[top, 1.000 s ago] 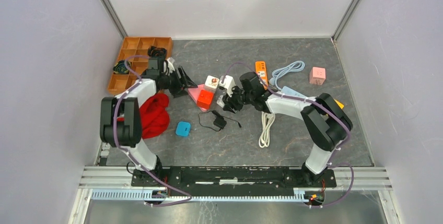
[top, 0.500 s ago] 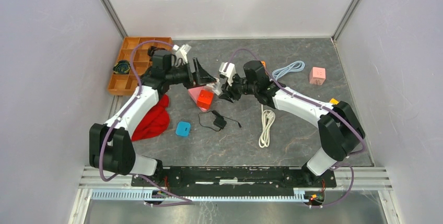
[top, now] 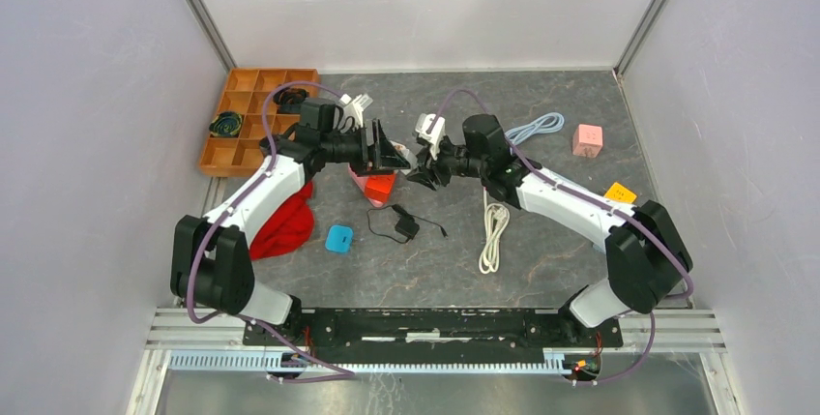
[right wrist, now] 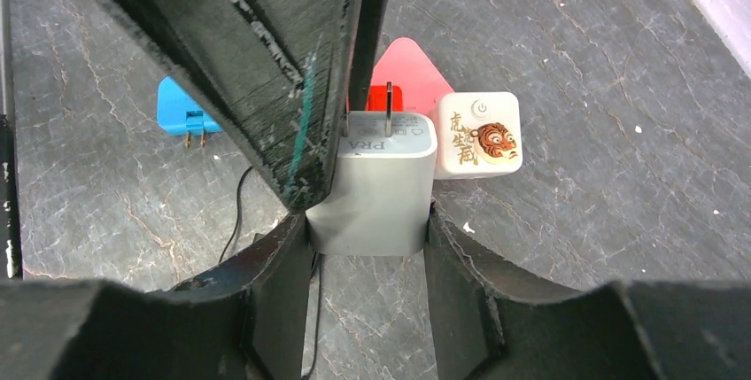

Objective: Insert the plug
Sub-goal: Insert the plug into the socket.

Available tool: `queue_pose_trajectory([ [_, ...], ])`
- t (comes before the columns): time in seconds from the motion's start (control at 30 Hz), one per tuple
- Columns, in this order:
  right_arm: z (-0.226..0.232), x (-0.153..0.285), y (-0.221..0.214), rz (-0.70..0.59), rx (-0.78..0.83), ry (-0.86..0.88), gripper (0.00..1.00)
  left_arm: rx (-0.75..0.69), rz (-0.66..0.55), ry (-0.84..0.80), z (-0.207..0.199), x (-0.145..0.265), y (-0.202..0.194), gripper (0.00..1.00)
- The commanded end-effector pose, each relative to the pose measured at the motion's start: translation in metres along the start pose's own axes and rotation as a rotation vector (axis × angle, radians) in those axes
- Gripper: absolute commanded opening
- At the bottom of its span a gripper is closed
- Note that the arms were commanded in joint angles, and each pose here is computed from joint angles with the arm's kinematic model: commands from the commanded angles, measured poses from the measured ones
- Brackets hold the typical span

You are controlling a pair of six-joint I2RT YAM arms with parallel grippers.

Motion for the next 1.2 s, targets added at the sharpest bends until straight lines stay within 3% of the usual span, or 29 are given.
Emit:
queue_pose_trajectory([
  [0.0, 0.011, 0.013, 0.028, -0.166, 0.072, 0.045, 0.21, -0.048, -0.02, -0.029, -0.006, 0.002, 0.013, 0.78],
  [0.2, 0.016, 0.014, 0.027, -0.182, 0.112, 0.093, 0.22, 0.009, -0.016, -0.14, -0.017, 0.003, 0.013, 0.72],
  [0.4, 0.017, 0.012, 0.029, -0.159, 0.134, 0.134, 0.21, 0.0, -0.03, -0.129, -0.021, 0.005, 0.02, 0.71],
  [0.43, 0.017, 0.012, 0.03, -0.16, 0.135, 0.13, 0.21, 0.0, -0.024, -0.124, -0.021, 0.005, 0.02, 0.65],
  [0.57, 0.012, 0.019, 0.034, -0.185, 0.123, 0.051, 0.25, 0.002, -0.024, -0.123, -0.023, 0.007, 0.02, 0.24],
  [0.63, 0.011, 0.024, 0.036, -0.219, 0.11, 0.008, 0.39, 0.012, -0.04, -0.14, -0.029, 0.01, 0.021, 0.15],
  [0.67, 0.011, 0.027, 0.037, -0.249, 0.101, 0.007, 0.52, 0.019, -0.051, -0.159, -0.033, 0.012, 0.023, 0.13],
  [0.7, 0.014, 0.032, 0.042, -0.298, 0.103, 0.007, 0.8, 0.029, -0.066, -0.183, -0.037, 0.015, 0.025, 0.12],
  [0.73, 0.017, 0.038, 0.042, -0.341, 0.092, 0.005, 0.97, 0.041, -0.083, -0.214, -0.043, 0.017, 0.027, 0.11],
  [0.97, 0.045, 0.088, 0.057, -0.718, 0.126, 0.083, 0.98, 0.065, -0.182, -0.406, -0.082, 0.04, 0.044, 0.1],
  [1.1, 0.046, 0.092, 0.068, -0.74, 0.174, 0.103, 0.97, 0.058, -0.206, -0.478, -0.1, 0.052, 0.045, 0.1],
  [1.17, 0.045, 0.091, 0.078, -0.756, 0.184, 0.118, 0.88, 0.059, -0.215, -0.5, -0.105, 0.057, 0.044, 0.1],
])
Point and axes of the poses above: each gripper's point midway between its finger pads, its own x axis back along the fingers, its own z axis along the line the jaws close on, y = z × x, the point moved 8 cm from there along x, back along the fingers, and after that the axes turned 9 degrees about -x, right-handed, at the moved point
